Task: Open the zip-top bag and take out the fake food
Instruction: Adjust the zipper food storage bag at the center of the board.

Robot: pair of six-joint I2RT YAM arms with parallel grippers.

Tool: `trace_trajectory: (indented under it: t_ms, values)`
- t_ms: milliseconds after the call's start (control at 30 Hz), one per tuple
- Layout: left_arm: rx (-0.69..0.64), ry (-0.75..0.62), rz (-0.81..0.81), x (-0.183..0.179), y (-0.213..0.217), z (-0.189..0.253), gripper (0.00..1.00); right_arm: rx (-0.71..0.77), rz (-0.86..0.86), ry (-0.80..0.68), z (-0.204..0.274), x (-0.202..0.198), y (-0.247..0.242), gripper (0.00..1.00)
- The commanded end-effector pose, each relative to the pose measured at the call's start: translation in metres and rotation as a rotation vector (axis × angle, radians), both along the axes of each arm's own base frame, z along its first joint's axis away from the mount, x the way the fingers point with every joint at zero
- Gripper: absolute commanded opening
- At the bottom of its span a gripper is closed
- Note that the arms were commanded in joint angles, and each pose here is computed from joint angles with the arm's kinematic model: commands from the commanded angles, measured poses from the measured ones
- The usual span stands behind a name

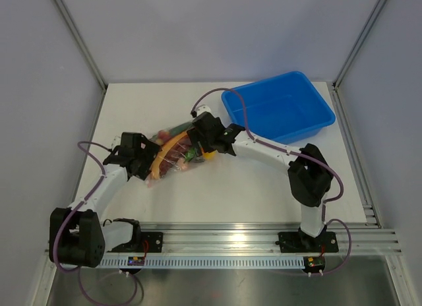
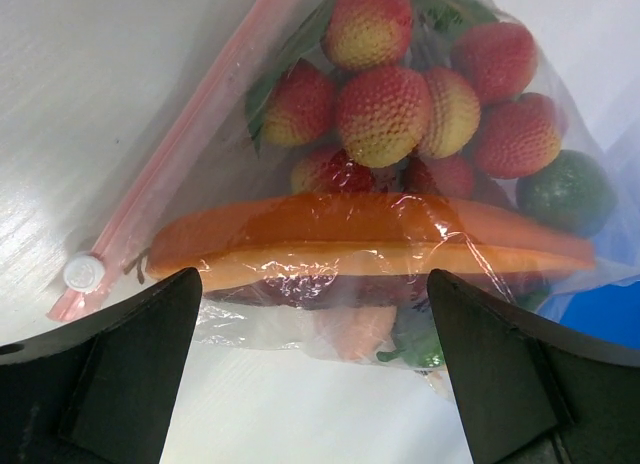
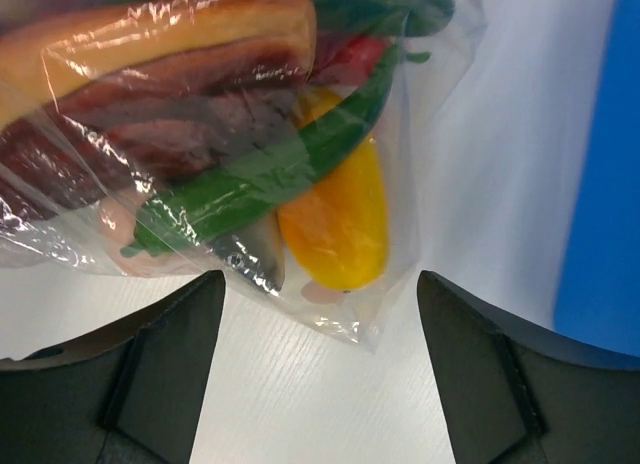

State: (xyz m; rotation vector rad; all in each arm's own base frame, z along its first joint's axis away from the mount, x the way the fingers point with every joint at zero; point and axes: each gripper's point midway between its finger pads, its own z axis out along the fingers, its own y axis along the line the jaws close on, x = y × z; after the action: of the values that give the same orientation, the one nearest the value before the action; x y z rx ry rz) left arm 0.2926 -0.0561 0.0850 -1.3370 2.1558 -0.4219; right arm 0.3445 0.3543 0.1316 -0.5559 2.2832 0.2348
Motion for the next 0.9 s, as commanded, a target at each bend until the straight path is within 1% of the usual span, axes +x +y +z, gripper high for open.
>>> trace_trajectory:
  t_ms: [0, 133, 200, 233, 267, 333, 367, 400, 433, 467, 533, 567, 600, 700, 767, 800, 867]
  values:
    - [-0.023, -0.014, -0.052, 0.007, -0.006, 0.012, 0.99, -0.034, 0.047, 0.055, -0.009, -0.016, 0.012, 0.85]
    - [0.003, -0.019, -0.008, 0.002, 0.004, 0.015, 0.99, -0.045, 0.076, 0.090, -0.018, -0.025, 0.020, 0.86]
    - [0.063, -0.028, 0.066, -0.003, 0.021, 0.022, 0.99, -0.054, 0.077, 0.099, -0.022, -0.027, 0.021, 0.86]
    - [0.087, -0.011, 0.095, -0.011, 0.029, 0.022, 0.99, -0.063, 0.072, 0.101, -0.024, -0.028, 0.020, 0.86]
    - [0.109, -0.050, 0.135, -0.012, 0.037, 0.032, 0.99, -0.071, 0.066, 0.107, -0.027, -0.028, 0.018, 0.85]
    - [0.111, -0.080, 0.169, -0.016, 0.041, 0.033, 0.99, -0.098, 0.030, 0.089, -0.031, -0.022, 0.013, 0.76]
    - [0.108, -0.112, 0.184, -0.017, 0.043, 0.037, 0.99, -0.103, 0.019, 0.079, -0.030, -0.019, 0.012, 0.64]
    - [0.102, -0.129, 0.196, -0.018, 0.044, 0.037, 0.99, -0.128, 0.003, 0.069, -0.035, -0.016, 0.010, 0.59]
    - [0.090, -0.134, 0.214, -0.019, 0.045, 0.031, 0.99, -0.141, -0.010, 0.062, -0.036, -0.013, 0.007, 0.51]
    - [0.089, -0.142, 0.226, -0.020, 0.046, 0.031, 0.99, -0.145, -0.023, 0.052, -0.036, -0.010, 0.006, 0.38]
    - [0.085, -0.154, 0.238, -0.020, 0.048, 0.032, 0.99, -0.165, -0.054, 0.021, -0.036, -0.002, 0.003, 0.21]
    - [0.090, -0.157, 0.246, -0.020, 0.051, 0.033, 0.99, -0.170, -0.065, 0.003, -0.033, 0.003, 0.003, 0.07]
    - [0.093, -0.159, 0.250, -0.021, 0.051, 0.034, 0.99, -0.186, -0.085, -0.021, -0.032, 0.008, 0.001, 0.00]
    - [0.098, -0.172, 0.250, -0.020, 0.053, 0.037, 0.99, -0.226, -0.142, -0.105, -0.022, 0.029, -0.007, 0.00]
    - [0.106, -0.196, 0.214, -0.017, 0.050, 0.038, 0.99, -0.260, -0.148, -0.201, -0.011, 0.045, -0.008, 0.00]
    - [0.114, -0.241, 0.186, -0.012, 0.049, 0.047, 0.99, -0.255, -0.149, -0.266, -0.001, 0.056, -0.005, 0.00]
    - [0.115, -0.266, 0.172, -0.011, 0.047, 0.051, 0.99, -0.287, -0.218, -0.339, 0.005, 0.071, -0.017, 0.00]
